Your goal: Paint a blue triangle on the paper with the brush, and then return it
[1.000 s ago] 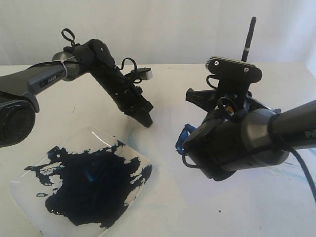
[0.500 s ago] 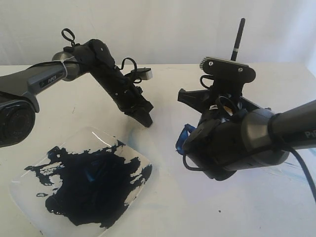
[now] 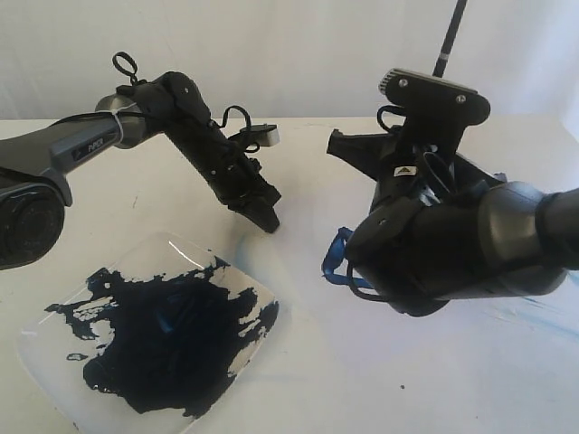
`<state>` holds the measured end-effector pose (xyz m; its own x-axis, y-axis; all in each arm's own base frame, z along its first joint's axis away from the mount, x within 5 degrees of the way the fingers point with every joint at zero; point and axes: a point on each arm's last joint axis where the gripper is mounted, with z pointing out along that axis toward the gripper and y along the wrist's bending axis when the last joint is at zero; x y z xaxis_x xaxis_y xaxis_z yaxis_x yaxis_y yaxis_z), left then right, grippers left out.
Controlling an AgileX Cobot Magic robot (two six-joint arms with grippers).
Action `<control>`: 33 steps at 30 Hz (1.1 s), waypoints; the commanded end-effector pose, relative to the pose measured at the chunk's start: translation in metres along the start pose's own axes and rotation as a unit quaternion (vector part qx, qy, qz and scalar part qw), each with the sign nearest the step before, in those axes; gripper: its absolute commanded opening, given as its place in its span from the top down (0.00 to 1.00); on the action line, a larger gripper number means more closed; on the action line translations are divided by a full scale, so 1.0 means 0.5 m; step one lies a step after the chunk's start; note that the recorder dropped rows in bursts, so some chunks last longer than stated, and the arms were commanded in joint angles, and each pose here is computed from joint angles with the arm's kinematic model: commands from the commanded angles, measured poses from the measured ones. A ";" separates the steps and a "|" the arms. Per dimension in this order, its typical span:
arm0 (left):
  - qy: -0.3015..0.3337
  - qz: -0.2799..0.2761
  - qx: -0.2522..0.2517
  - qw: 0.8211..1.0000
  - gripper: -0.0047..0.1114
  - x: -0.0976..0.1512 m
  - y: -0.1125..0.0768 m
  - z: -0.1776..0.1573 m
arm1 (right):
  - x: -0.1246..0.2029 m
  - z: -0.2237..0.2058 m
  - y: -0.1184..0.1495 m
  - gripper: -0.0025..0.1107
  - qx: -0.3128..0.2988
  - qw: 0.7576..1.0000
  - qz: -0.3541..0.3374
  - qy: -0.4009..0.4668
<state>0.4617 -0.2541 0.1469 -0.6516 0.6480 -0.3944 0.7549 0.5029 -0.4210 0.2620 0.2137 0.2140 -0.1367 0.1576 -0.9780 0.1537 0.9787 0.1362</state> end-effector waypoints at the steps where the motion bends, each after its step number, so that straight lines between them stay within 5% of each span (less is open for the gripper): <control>1: 0.004 0.003 0.000 1.000 0.96 -0.001 -0.004 0.000 | -0.014 -0.002 -0.003 0.98 0.004 1.000 -0.006 -0.023; 33: 0.004 0.003 0.000 1.000 0.96 -0.001 -0.004 0.000 | 0.043 0.015 -0.006 0.98 0.034 0.998 -0.044 -0.011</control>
<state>0.4617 -0.2541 0.1469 -0.6516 0.6480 -0.3944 0.7549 0.5029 -0.4210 0.2658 0.2145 0.1910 -0.1408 0.0828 -0.9866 0.1993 0.9785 0.0537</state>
